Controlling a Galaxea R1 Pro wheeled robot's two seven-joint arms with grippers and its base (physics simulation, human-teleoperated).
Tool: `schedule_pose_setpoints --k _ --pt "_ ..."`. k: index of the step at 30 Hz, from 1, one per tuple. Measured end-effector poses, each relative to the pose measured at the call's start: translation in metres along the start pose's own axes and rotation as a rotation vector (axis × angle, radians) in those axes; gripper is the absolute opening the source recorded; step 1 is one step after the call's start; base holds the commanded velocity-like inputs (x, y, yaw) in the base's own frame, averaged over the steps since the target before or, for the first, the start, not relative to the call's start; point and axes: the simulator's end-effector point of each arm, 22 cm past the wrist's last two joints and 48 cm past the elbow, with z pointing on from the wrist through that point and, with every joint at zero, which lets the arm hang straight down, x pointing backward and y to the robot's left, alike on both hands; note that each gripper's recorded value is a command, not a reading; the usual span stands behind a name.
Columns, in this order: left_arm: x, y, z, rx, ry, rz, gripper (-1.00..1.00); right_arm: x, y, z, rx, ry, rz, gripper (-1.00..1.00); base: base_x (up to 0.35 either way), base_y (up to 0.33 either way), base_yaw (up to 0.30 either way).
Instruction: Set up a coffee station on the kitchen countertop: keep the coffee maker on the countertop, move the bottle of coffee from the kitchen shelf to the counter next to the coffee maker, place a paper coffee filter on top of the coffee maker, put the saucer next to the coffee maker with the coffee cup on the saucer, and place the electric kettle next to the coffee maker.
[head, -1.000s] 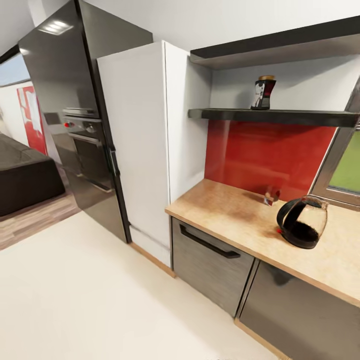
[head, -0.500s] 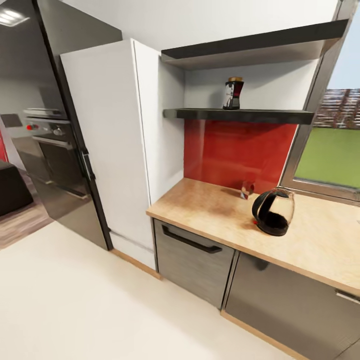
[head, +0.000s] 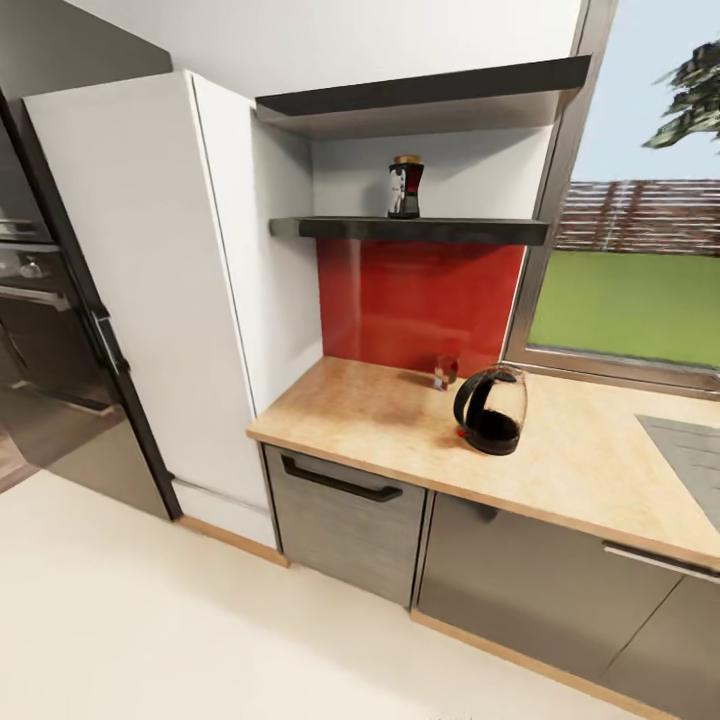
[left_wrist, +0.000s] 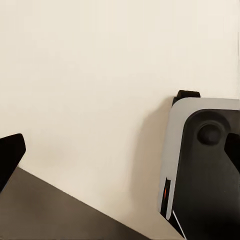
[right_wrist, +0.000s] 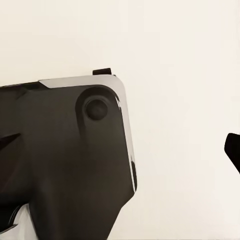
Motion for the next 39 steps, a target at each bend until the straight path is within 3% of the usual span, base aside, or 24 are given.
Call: schedule_pose_setpoints --k 11,33,39 --pt "0.0000 0.0002 0.0000 -0.001 0.000 -0.001 1.00 0.0002 0.0000 0.0000 0.000 0.000 0.000 1.00 0.000 0.173 -0.300" --pt "0.0000 -0.0003 0.0000 0.001 0.000 0.002 1.00 0.0017 0.0025 -0.0001 -0.002 0.003 -0.005 1.00 0.036 0.042 -0.300" --pt "-0.0034 0.0029 0.0003 -0.002 -0.006 0.012 1.00 0.0025 0.0065 -0.0001 -0.007 0.004 -0.008 1.00 0.012 0.012 -0.099"
